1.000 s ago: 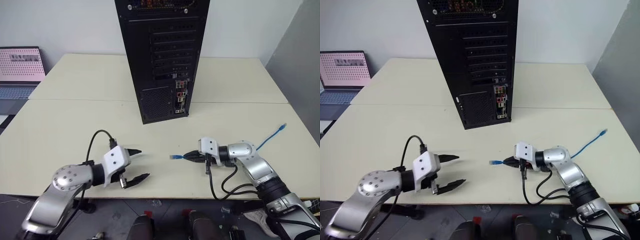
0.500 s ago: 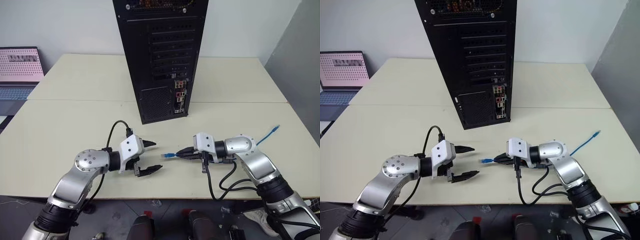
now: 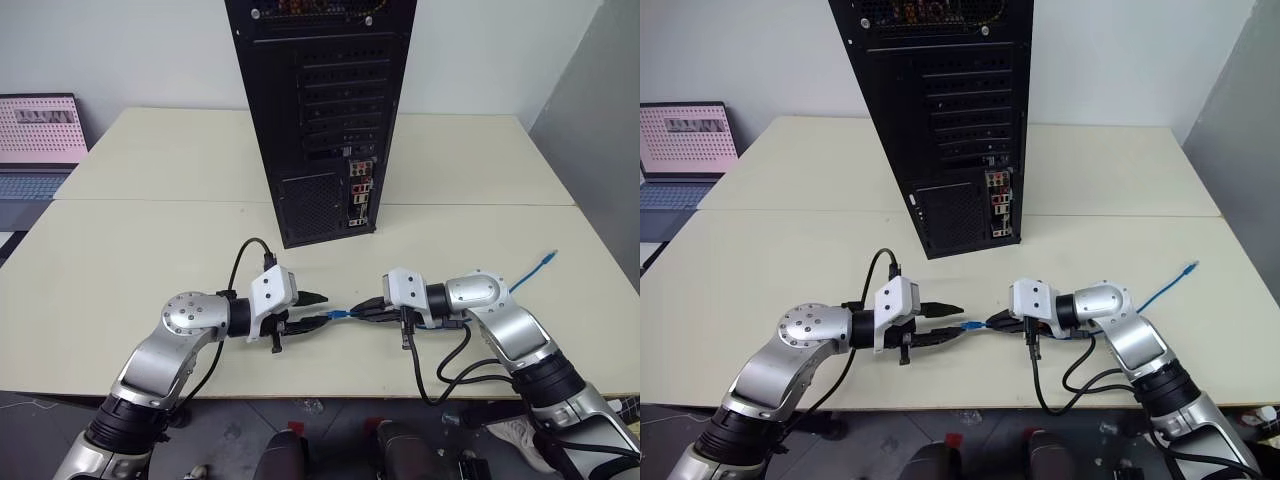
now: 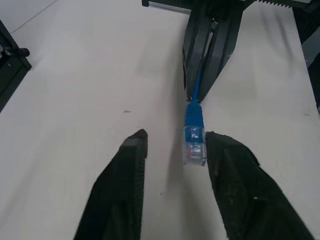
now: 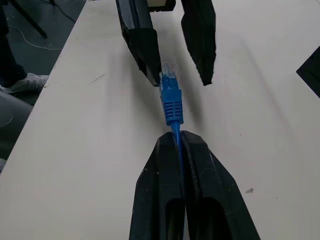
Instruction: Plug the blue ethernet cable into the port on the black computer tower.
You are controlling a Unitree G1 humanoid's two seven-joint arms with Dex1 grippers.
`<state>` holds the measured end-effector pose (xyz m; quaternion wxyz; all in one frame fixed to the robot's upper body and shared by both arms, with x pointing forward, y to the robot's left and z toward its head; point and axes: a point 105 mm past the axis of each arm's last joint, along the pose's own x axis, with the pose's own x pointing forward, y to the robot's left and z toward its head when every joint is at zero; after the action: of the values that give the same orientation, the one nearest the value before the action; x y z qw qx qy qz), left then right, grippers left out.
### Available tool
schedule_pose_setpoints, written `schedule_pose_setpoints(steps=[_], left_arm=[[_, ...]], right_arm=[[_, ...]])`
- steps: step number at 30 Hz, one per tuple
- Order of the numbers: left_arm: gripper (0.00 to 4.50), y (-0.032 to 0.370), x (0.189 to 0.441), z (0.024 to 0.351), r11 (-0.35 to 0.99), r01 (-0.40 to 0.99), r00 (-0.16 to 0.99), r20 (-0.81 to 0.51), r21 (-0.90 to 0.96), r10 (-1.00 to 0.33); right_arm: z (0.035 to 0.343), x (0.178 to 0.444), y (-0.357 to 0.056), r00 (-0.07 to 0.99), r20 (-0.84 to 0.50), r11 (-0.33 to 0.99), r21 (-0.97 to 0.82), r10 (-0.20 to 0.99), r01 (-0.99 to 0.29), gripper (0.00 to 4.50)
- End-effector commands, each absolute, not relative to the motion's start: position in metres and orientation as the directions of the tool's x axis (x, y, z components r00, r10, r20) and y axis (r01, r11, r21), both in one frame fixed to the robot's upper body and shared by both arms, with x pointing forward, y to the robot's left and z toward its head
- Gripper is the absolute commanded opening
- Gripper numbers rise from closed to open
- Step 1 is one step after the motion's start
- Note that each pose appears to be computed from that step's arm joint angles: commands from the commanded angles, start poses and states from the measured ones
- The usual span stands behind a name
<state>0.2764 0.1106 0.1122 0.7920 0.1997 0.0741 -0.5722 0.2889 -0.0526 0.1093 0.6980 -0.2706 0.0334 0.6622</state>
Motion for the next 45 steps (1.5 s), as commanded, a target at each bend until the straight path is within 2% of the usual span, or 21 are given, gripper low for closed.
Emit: schedule_pose_setpoints(steps=[1,3,4,13,14,16,20,24,27,31,35,45], left_arm=[[0.78,0.109,0.275,0.112,0.239,0.935,0.325,-0.361,0.263,-0.874],[0.34,0.109,0.275,0.111,0.24,0.934,0.328,-0.365,0.265,-0.872],[0.3,0.109,0.276,0.11,0.24,0.934,0.328,-0.365,0.265,-0.871],[0.3,0.109,0.277,0.11,0.247,0.928,0.339,-0.357,0.28,-0.87],[0.3,0.109,0.278,0.111,0.25,0.924,0.345,-0.35,0.288,-0.871],[0.3,0.109,0.28,0.114,0.253,0.91,0.363,-0.334,0.329,-0.87],[0.3,0.108,0.283,0.117,0.217,0.862,0.384,-0.312,0.457,-0.869],[0.3,0.104,0.28,0.122,0.129,0.731,0.396,-0.262,0.67,-0.88],[0.29,0.105,0.278,0.126,0.068,0.59,0.402,-0.22,0.804,-0.889],[0.29,0.106,0.274,0.132,-0.005,0.35,0.406,-0.156,0.937,-0.901],[0.29,0.105,0.273,0.141,0.035,0.202,0.412,-0.052,0.979,-0.91],[0.29,0.101,0.274,0.156,0.103,0.068,0.41,0.066,0.992,-0.91]], right_arm=[[0.126,0.285,-0.046,0.103,-0.381,-0.061,-0.395,0.919,-0.917,0.0],[0.127,0.286,-0.046,0.104,-0.379,-0.06,-0.398,0.92,-0.916,0.0],[0.128,0.286,-0.045,0.105,-0.377,-0.059,-0.398,0.92,-0.915,0.0],[0.129,0.288,-0.044,0.111,-0.381,-0.057,-0.404,0.918,-0.913,0.0],[0.128,0.289,-0.045,0.114,-0.388,-0.06,-0.409,0.914,-0.911,0.48],[0.128,0.29,-0.048,0.114,-0.4,-0.065,-0.408,0.909,-0.91,0.76],[0.134,0.29,-0.057,0.116,-0.409,-0.064,-0.4,0.905,-0.914,1.72],[0.148,0.284,-0.071,0.11,-0.38,-0.019,-0.32,0.918,-0.947,2.69],[0.156,0.279,-0.074,0.116,-0.331,0.038,-0.234,0.937,-0.971,2.72],[0.168,0.284,-0.071,0.195,-0.216,0.173,-0.118,0.957,-0.978,2.72],[0.168,0.283,-0.061,0.228,-0.161,0.233,0.011,0.96,-0.972,2.72],[0.163,0.278,-0.046,0.201,-0.154,0.219,0.11,0.968,-0.97,2.72]])
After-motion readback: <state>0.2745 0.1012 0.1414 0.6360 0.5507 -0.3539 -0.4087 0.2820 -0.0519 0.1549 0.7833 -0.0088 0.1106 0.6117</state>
